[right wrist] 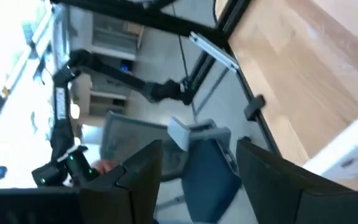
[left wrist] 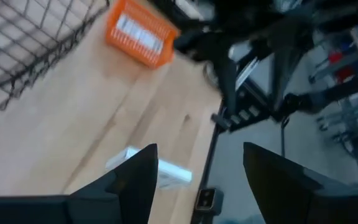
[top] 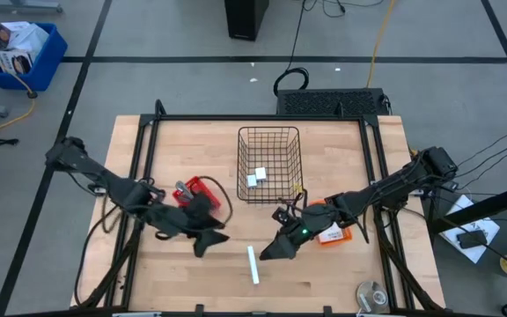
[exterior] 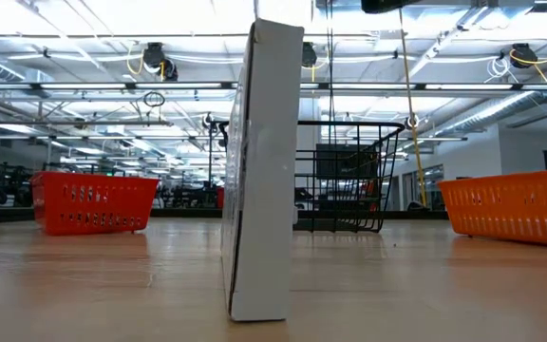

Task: Pick and place items into bin
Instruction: Put the white card reader box into the orange bin

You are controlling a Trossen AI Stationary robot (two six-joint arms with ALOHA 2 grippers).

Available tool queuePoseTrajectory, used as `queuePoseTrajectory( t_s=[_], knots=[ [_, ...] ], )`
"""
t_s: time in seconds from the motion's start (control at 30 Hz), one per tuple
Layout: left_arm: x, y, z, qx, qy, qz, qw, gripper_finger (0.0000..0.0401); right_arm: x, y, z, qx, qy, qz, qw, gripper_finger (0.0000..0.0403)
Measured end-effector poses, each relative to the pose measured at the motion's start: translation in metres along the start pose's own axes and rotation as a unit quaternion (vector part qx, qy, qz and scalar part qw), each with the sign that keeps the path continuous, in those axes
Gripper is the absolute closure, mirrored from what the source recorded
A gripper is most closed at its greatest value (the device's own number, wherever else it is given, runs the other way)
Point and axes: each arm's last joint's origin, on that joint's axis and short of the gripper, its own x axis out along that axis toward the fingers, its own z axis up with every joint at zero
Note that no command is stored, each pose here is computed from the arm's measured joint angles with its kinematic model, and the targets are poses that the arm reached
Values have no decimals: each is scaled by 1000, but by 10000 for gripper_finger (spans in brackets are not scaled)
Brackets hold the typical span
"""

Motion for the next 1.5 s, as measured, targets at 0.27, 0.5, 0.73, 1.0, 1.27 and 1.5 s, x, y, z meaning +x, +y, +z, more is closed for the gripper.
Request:
queuePoseTrajectory(
  t_s=[0.27,0.5,0.73,1.0,1.27,1.5],
  knots=[
    [-41,-3,6,8,-60,-12,998,172,-1,4,9,8,-46,21,999,202],
    [-69,5,6,60,-79,12,995,185,-2,-15,6,77,-17,-78,994,203],
    [-94,13,5,92,-75,16,993,188,19,-12,13,108,-50,-111,987,204],
    [-122,16,8,107,-100,-14,989,188,44,-6,20,84,1,-269,959,206],
    [-130,18,8,124,-104,-23,987,187,65,-17,21,88,10,-308,947,205],
    [-130,20,6,126,-95,-11,987,187,73,-29,19,98,13,-326,940,203]
  ],
)
